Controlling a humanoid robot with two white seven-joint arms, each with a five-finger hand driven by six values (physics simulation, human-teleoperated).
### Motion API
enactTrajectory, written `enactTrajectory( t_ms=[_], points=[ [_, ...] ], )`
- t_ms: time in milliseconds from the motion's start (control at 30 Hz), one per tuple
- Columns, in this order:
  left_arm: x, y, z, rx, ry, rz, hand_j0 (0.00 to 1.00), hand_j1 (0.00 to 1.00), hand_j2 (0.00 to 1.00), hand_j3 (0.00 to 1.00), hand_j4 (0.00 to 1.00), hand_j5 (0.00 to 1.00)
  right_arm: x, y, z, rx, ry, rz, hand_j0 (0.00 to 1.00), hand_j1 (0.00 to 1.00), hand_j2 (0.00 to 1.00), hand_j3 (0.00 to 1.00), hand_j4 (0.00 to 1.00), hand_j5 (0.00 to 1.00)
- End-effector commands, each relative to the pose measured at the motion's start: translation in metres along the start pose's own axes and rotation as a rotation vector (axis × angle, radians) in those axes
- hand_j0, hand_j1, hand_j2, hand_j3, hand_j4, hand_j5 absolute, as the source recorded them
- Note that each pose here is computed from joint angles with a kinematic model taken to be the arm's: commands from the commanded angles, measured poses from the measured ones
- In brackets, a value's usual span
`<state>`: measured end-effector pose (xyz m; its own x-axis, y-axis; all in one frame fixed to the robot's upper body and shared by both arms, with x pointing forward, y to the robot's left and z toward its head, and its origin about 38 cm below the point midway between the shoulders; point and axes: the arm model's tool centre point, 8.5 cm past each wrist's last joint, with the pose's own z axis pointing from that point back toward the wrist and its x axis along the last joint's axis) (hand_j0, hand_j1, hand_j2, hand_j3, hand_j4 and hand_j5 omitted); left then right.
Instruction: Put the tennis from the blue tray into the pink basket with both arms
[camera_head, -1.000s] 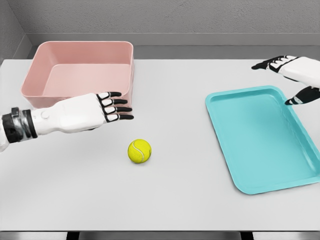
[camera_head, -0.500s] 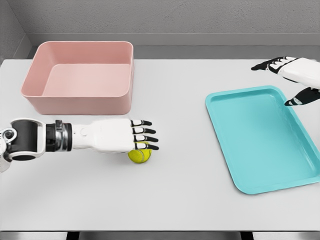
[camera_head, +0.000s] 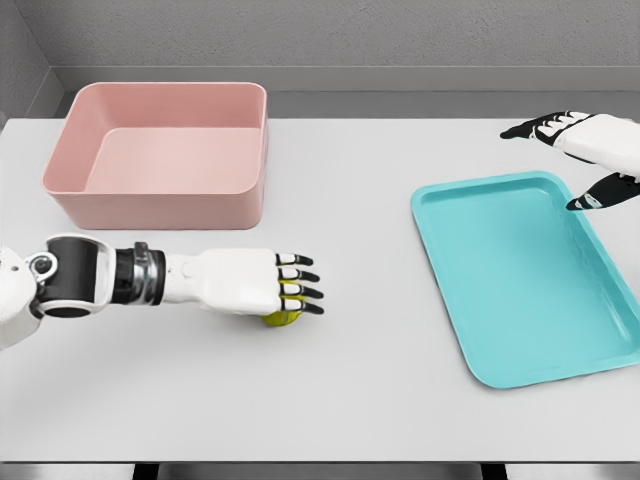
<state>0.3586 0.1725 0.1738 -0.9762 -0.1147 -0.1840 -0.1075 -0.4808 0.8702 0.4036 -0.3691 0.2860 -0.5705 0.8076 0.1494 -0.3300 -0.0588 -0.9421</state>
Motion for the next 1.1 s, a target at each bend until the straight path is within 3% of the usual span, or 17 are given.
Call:
enactTrajectory(
  t_ms=[0,100,167,533,633,667,900,967,1067],
  points=[
    [0.002,-0.003,-0.003,-0.005,-0.009,0.011,1.0,1.0,1.0,1.0,1.0,1.0,0.0,0.0,0.0,-0.002,0.0,-0.003,1.0,1.0,1.0,1.0,1.0,1.0],
    [0.002,-0.005,-0.006,-0.021,-0.021,0.005,1.0,1.0,1.0,1.0,1.0,1.0,0.0,0.0,0.0,-0.001,0.001,-0.002,1.0,1.0,1.0,1.0,1.0,1.0],
    [0.002,-0.008,-0.006,-0.069,-0.024,0.0,1.0,1.0,1.0,1.0,1.0,1.0,0.0,0.0,0.0,-0.001,0.001,-0.002,1.0,1.0,1.0,1.0,1.0,1.0],
    [-0.005,-0.006,-0.008,-0.075,-0.02,-0.001,1.0,1.0,1.0,1.0,1.0,1.0,-0.001,0.0,0.0,-0.001,0.001,-0.004,1.0,1.0,1.0,1.0,1.0,1.0],
    [-0.007,-0.008,-0.007,-0.08,-0.016,0.005,0.67,0.67,0.67,0.67,0.67,0.67,0.0,0.0,0.0,-0.001,0.001,-0.002,1.0,1.0,1.0,1.0,1.0,1.0],
    [-0.008,-0.008,-0.007,-0.081,-0.014,0.004,0.6,0.6,0.6,0.6,0.6,0.6,0.0,0.0,0.0,-0.001,0.001,-0.002,1.0,1.0,1.0,1.0,1.0,1.0],
    [-0.007,-0.013,-0.007,-0.105,-0.016,0.003,0.58,0.58,0.58,0.58,0.58,0.58,0.0,0.0,0.0,-0.001,0.001,-0.002,1.0,1.0,1.0,1.0,1.0,1.0],
    [-0.005,-0.017,-0.009,-0.134,-0.024,0.006,0.5,0.5,0.5,0.5,0.5,0.5,0.001,0.0,0.0,0.0,-0.002,0.0,1.0,1.0,1.0,1.0,1.0,1.0],
    [-0.004,-0.018,-0.009,-0.142,-0.028,0.006,0.43,0.43,0.43,0.43,0.43,0.43,0.02,-0.004,-0.004,-0.006,-0.052,0.029,1.0,1.0,1.0,1.0,1.0,1.0]
  ],
)
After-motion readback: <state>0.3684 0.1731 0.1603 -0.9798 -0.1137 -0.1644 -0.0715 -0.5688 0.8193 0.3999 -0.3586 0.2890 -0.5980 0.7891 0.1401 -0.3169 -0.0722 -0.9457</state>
